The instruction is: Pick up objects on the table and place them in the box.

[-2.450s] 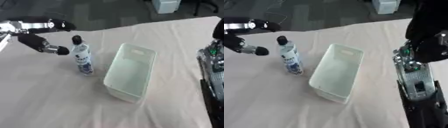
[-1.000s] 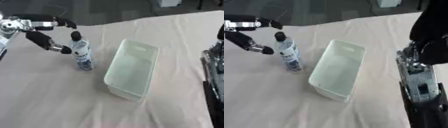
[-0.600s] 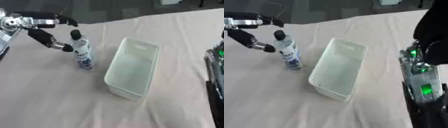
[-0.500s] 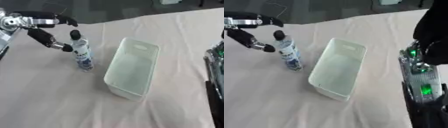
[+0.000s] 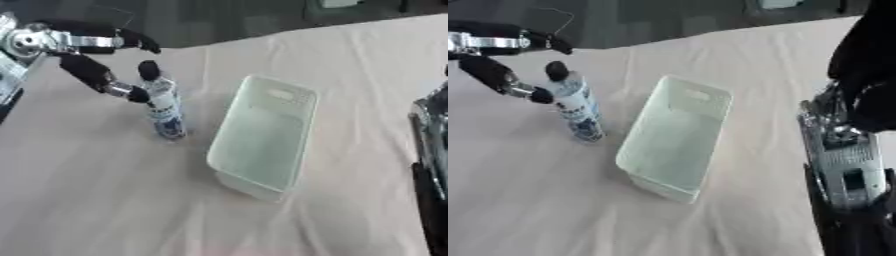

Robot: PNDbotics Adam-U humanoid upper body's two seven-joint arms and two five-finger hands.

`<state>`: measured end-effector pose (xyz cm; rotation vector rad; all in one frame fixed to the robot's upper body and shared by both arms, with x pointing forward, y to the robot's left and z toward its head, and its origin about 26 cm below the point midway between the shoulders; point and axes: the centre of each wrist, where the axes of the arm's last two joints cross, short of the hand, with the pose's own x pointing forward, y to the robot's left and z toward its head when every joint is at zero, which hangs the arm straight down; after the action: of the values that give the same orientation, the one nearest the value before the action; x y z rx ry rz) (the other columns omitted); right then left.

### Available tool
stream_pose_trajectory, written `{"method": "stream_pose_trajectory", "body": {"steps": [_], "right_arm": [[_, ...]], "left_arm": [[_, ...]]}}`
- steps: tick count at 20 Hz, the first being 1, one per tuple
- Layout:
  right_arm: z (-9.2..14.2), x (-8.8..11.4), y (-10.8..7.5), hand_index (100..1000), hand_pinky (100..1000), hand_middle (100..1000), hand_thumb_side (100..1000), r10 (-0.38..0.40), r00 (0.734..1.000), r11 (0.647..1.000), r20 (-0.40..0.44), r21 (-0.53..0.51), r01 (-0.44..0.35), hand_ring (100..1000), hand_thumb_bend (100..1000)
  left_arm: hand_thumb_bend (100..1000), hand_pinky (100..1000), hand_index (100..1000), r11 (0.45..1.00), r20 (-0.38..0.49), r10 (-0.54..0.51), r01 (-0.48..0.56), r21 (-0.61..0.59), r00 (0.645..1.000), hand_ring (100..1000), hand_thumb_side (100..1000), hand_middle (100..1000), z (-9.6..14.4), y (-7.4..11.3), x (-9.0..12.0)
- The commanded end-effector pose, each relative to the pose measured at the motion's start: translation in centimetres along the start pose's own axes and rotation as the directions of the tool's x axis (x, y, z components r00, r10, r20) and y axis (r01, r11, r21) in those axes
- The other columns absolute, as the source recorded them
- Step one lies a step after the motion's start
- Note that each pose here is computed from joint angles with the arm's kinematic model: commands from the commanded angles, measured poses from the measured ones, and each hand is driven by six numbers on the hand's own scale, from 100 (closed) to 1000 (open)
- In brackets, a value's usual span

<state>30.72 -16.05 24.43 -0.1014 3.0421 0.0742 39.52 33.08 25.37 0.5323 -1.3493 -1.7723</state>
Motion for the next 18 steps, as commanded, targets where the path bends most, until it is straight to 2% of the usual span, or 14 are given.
{"method": "stream_pose_trajectory", "body": {"steps": [1, 9, 18], "right_arm": [[-0.95, 0.17, 0.56, 640, 408, 567, 1000, -0.034, 0.998, 0.999, 0.052, -0.02, 0.035, 521, 100], [-1.31, 0.16, 0.93, 640, 408, 567, 1000, -0.051, 0.996, 0.998, 0.068, -0.022, 0.052, 521, 100], [-1.49, 0.16, 1.18, 640, 408, 566, 1000, -0.06, 0.995, 0.998, 0.078, -0.025, 0.062, 521, 100]], "left_arm": [[568, 1000, 994, 1.0, -0.014, -0.026, 0.026, 0.004, 1.0, 1000, 776, 1000, 0.53, 1.04, -0.03], [581, 1000, 995, 0.999, -0.033, -0.032, 0.031, -0.035, 0.999, 1000, 781, 1000, 0.27, 0.43, -0.48], [573, 1000, 995, 0.999, -0.008, -0.026, 0.026, -0.036, 1.0, 1000, 780, 1000, -0.03, 0.25, -0.39]]}}
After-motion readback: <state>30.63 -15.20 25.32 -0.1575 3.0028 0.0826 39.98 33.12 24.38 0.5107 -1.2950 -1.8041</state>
